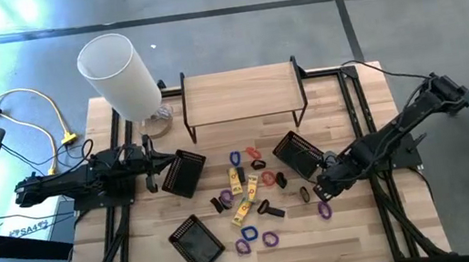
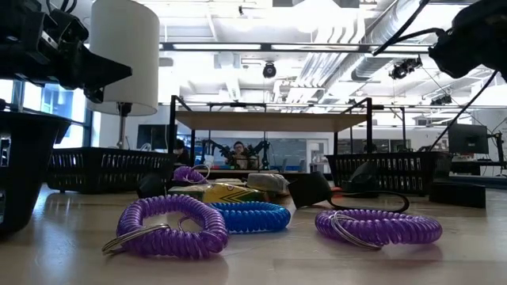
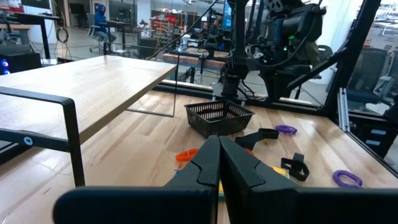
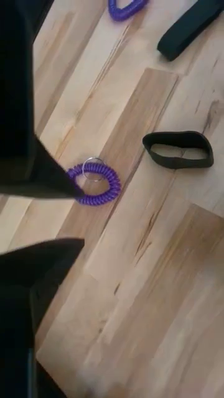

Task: Pick & Place Office Desk Supplies
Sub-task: Put the purple spring keychain into the top right black bin

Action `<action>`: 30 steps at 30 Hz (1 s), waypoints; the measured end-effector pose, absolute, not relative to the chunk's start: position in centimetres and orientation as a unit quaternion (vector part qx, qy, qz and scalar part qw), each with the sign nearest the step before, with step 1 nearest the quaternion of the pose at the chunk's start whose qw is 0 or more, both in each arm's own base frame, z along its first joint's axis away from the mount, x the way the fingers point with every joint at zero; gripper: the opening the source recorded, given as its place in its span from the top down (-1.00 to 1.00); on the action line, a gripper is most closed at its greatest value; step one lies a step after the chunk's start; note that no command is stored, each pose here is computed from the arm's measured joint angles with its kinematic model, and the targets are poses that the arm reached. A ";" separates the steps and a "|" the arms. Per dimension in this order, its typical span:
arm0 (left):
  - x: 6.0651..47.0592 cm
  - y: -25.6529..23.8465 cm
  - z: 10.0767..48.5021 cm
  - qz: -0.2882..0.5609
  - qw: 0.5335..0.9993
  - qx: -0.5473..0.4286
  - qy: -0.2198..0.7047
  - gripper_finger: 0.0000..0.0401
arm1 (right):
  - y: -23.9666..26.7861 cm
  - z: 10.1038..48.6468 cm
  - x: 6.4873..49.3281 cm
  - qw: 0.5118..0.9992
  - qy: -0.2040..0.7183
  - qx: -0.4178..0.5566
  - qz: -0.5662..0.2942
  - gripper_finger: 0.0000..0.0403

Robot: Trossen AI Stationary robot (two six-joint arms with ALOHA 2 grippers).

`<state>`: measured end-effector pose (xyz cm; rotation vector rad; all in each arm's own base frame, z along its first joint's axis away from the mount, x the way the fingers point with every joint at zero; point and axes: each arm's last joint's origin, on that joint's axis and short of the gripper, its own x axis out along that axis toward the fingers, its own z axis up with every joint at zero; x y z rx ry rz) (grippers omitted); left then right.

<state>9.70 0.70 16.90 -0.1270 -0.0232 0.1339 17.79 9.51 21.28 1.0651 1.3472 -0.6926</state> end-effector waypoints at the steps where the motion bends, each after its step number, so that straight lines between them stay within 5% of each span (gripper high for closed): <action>1: 9.7 0.7 16.9 0.067 0.996 -0.063 -0.011 1.00 | 9.5 21.3 17.8 0.595 0.580 0.466 -0.304 0.32; 11: 9.7 0.7 16.9 0.067 0.996 -0.064 -0.011 1.00 | 10.1 21.3 17.5 0.581 0.583 0.477 -0.308 -0.22; 30: 9.7 0.7 16.9 0.060 0.995 -0.079 -0.011 1.00 | 13.3 16.8 18.7 0.596 0.586 0.409 -0.366 -0.23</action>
